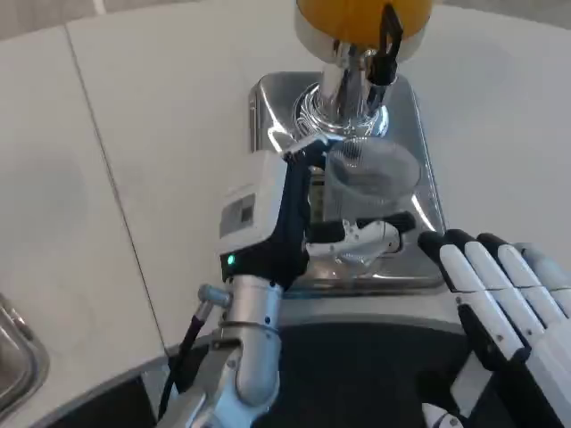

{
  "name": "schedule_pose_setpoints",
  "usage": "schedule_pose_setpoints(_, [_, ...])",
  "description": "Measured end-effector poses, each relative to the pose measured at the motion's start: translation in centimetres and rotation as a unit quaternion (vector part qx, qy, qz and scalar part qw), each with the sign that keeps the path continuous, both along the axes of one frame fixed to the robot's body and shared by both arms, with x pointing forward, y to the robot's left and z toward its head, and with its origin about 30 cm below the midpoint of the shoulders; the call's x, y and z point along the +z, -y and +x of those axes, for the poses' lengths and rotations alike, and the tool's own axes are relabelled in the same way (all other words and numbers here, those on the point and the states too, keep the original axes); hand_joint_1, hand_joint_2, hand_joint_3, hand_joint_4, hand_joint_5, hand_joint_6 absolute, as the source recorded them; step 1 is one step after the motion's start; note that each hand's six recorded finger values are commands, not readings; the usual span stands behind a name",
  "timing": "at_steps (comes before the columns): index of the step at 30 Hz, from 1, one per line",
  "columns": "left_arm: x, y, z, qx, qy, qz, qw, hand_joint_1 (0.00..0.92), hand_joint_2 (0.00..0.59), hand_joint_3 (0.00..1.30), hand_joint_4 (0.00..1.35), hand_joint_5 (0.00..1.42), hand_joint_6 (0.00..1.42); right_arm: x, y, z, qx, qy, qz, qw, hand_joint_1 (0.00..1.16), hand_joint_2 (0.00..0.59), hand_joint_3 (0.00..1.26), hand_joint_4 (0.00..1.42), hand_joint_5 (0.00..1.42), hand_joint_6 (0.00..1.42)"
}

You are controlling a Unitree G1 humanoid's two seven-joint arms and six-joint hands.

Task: Grasp the cup under the faucet to collect the drink, then remove the cup.

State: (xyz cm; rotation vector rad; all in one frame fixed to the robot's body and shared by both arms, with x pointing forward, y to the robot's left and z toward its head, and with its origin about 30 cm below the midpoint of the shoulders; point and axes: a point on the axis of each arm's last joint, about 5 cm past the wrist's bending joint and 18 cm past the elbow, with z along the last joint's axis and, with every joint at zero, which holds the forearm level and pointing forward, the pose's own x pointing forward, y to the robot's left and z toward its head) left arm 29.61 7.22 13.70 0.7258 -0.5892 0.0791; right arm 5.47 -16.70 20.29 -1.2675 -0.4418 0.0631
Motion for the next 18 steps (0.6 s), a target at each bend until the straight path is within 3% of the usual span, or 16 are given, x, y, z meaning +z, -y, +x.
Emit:
schedule_pose_setpoints(12, [0.4, -0.2, 1.4, 0.023, 0.003, -0.016, 0.9996, 0.787, 0.000, 1.08, 1.05, 1.29, 1.42, 0.08, -0.15, 0.3, 0.004, 0.002, 0.005, 1.0000, 0.19, 0.565, 0.00, 0.00, 0.00, 0.00])
schedule_pose_setpoints(14, [0.2, -0.2, 1.3, 0.021, 0.003, -0.017, 0.9996, 0.751, 0.000, 0.98, 1.08, 1.24, 1.42, 0.09, -0.12, 0.4, 0.001, 0.002, 0.007, 1.0000, 0.19, 0.565, 0.00, 0.00, 0.00, 0.00])
schedule_pose_setpoints(18, [0.0, -0.2, 1.3, 0.017, 0.007, -0.015, 0.9997, 0.577, 0.000, 0.65, 0.76, 1.01, 1.31, 0.15, -0.14, 0.5, 0.001, 0.003, 0.008, 1.0000, 0.19, 0.565, 0.00, 0.00, 0.00, 0.00])
